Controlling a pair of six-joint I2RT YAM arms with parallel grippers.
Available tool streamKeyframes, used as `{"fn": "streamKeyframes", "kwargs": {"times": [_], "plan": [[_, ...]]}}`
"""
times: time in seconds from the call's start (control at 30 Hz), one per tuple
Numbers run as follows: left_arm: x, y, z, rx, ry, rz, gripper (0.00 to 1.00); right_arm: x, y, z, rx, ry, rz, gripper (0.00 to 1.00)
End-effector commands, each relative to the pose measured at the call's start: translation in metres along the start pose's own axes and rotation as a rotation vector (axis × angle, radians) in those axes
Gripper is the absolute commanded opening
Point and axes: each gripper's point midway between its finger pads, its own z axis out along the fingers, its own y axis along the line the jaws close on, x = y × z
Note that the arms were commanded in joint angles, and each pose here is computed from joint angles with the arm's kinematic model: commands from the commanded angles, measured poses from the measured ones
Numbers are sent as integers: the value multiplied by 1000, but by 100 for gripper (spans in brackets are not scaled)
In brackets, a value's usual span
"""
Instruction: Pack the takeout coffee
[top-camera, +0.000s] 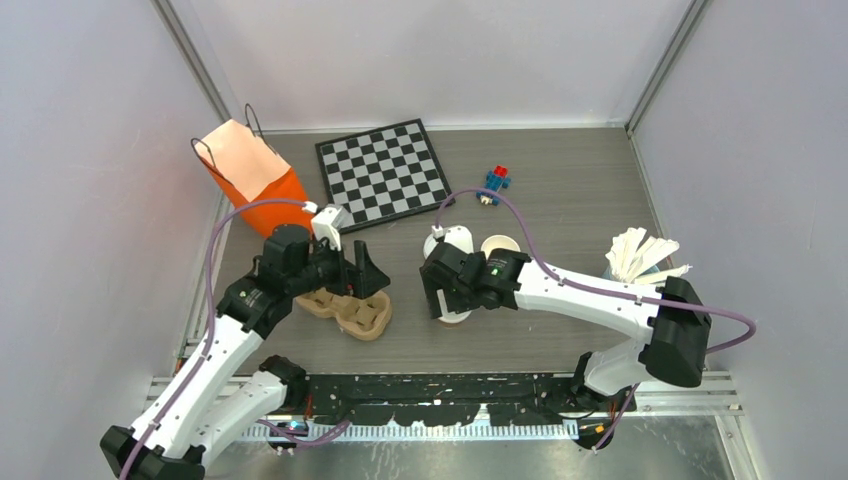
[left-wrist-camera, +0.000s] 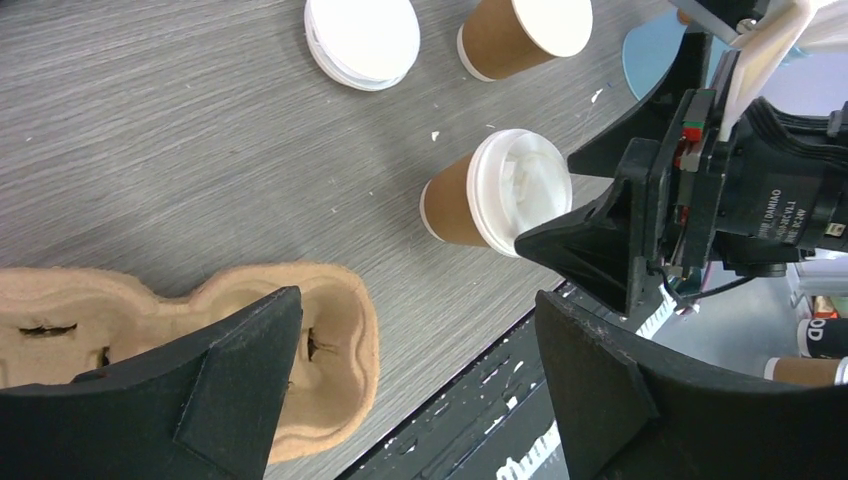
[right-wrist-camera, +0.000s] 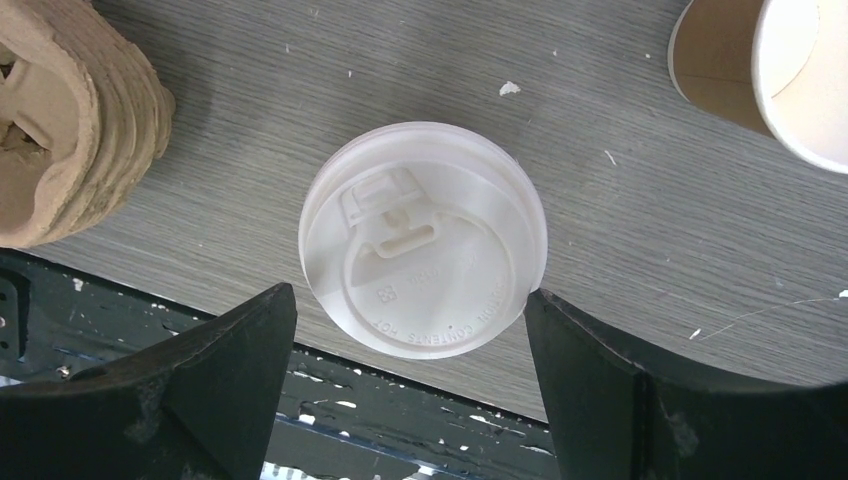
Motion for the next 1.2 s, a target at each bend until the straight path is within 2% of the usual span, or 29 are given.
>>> {"fn": "streamKeyframes", "kwargs": {"times": [0.0,0.2,0.5,0.77,1.0,1.17], "plan": [[-9,-11,6,66,-17,0,87,-18,8,-5,-13,-58,11,89],[-4,-21,25,144,40,-75,80,-21,8,-12,-33,-75,23,89],[-1,-19,40,164,62,-102,78,-28,-2,-32,-52,-131,43,86],[12,-25,63,211,123,-146,66,-37,-9,-22,-91,-125,49,71],[28,-32,89,233,186,-156,62,-47,-18,-5,-144,-109,113,52],[33,-37,104,248,209,-160,58,-46,-24,6,-169,-84,130,47]]}}
